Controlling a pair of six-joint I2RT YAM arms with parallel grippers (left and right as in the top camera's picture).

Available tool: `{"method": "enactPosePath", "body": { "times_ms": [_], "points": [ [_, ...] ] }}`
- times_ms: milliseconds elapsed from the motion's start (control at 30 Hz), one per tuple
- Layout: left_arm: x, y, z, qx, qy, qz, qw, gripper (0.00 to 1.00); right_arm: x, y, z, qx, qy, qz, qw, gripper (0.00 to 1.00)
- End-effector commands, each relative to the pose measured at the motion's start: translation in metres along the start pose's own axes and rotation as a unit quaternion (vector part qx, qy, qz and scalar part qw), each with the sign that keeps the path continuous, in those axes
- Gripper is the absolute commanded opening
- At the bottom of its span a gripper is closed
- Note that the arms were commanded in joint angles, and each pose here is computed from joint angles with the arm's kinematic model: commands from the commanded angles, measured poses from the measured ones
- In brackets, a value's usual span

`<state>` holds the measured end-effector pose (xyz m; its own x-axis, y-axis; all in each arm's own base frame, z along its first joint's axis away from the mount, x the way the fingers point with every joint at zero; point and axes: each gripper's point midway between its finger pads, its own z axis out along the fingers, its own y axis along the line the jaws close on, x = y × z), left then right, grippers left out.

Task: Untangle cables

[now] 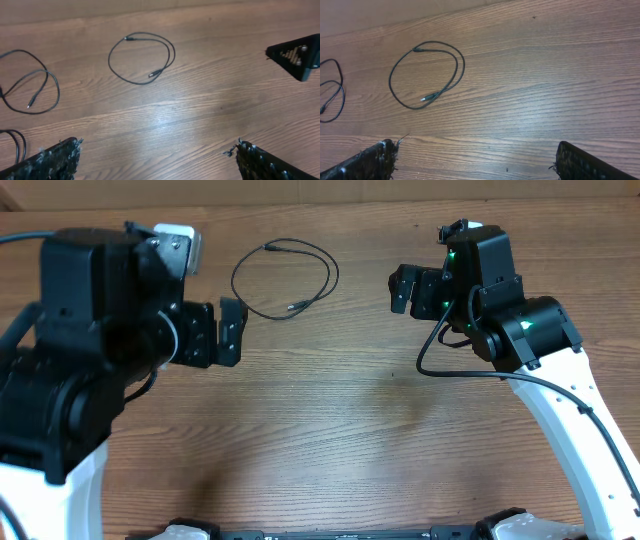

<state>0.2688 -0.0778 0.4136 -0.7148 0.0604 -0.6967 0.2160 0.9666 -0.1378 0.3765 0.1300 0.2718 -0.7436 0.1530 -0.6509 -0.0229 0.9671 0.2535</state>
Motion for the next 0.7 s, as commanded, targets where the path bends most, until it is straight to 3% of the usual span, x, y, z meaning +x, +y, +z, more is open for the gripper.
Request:
{"method": "enactPosePath", "body": {
  "times_ms": [0, 300, 667],
  "points": [
    [-0.001, -0.004, -0.021, 0.006, -0.032, -0.001, 0.999, 1.0, -0.003, 0.0, -0.001, 0.003, -0.006, -0.003, 1.0, 1.0],
    [-0.012, -0.007, -0.021, 0.018, -0.076, -0.04, 0.996, 1.0, -0.003, 0.0, -0.001, 0.003, -0.006, -0.003, 1.0, 1.0],
    [-0.014, 0.001, 0.03, 0.022, -0.174, -0.016, 0.984, 0.99, -0.003, 0.0, -0.001, 0.003, -0.006, -0.003, 1.0, 1.0]
  ]
}}
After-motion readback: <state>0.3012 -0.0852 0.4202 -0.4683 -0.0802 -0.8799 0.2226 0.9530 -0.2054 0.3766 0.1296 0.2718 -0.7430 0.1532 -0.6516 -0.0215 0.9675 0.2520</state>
